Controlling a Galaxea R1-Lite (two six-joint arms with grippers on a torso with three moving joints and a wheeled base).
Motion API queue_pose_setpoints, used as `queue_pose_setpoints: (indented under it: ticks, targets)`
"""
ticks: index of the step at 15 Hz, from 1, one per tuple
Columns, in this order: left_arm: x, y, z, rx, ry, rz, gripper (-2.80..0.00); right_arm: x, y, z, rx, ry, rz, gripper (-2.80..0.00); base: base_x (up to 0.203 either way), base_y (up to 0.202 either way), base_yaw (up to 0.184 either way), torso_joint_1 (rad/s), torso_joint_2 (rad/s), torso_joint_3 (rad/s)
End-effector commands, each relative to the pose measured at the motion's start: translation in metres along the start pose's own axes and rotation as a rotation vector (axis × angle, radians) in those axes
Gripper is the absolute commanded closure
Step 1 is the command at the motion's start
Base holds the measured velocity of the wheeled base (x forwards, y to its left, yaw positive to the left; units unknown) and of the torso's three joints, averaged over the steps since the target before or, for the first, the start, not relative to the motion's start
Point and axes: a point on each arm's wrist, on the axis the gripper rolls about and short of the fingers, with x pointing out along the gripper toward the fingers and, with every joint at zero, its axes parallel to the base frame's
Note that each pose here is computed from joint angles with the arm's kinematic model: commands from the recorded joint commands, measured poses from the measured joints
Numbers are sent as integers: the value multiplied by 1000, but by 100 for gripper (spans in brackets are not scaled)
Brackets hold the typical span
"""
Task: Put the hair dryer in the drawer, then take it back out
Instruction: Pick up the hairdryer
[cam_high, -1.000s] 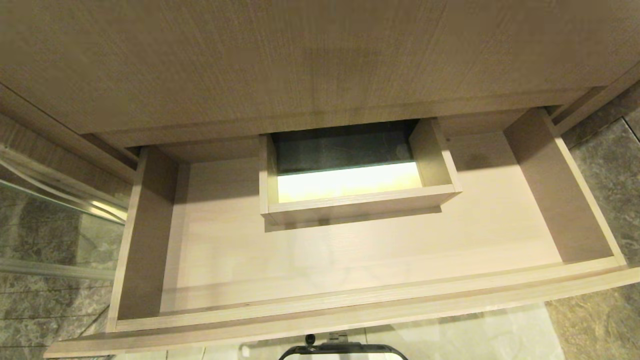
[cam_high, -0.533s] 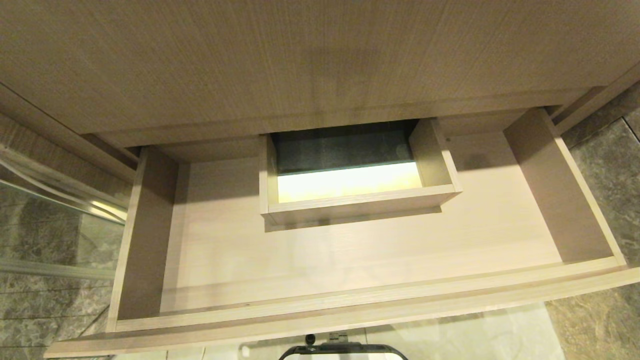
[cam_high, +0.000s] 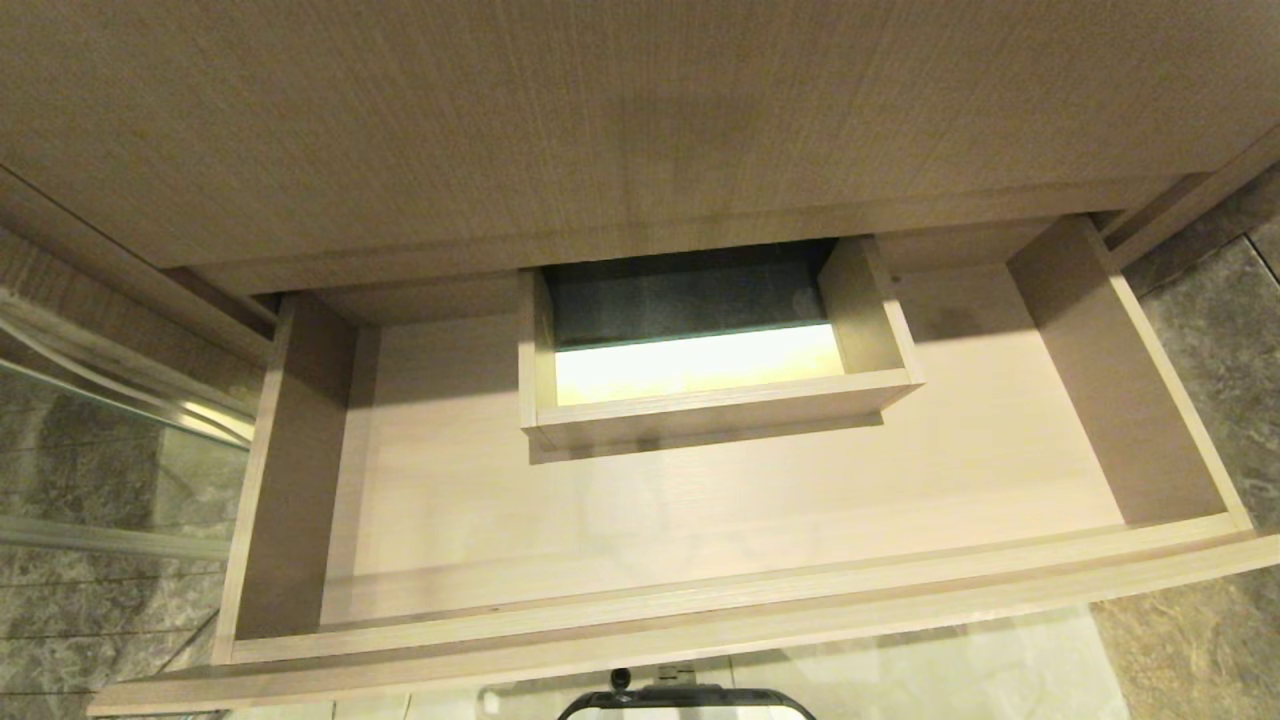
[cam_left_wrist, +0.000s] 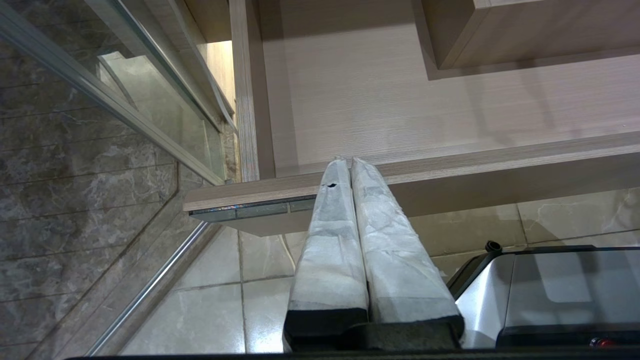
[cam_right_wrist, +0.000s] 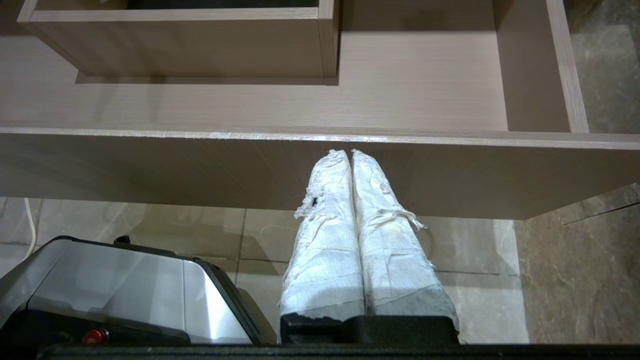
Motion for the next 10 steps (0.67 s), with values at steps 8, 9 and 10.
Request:
queue_pose_setpoints:
  ticks: [8, 9, 10]
  targets:
    - [0, 0, 0, 0, 1, -1, 0, -1, 1, -12, -3, 1, 1, 0, 0, 0, 0, 0, 0, 0]
    - [0, 0, 0, 0, 0, -1, 0, -1, 1, -12, -3, 1, 1, 0, 0, 0, 0, 0, 0, 0]
    - [0, 0, 0, 0, 1, -1, 0, -1, 1, -12, -3, 1, 1, 0, 0, 0, 0, 0, 0, 0]
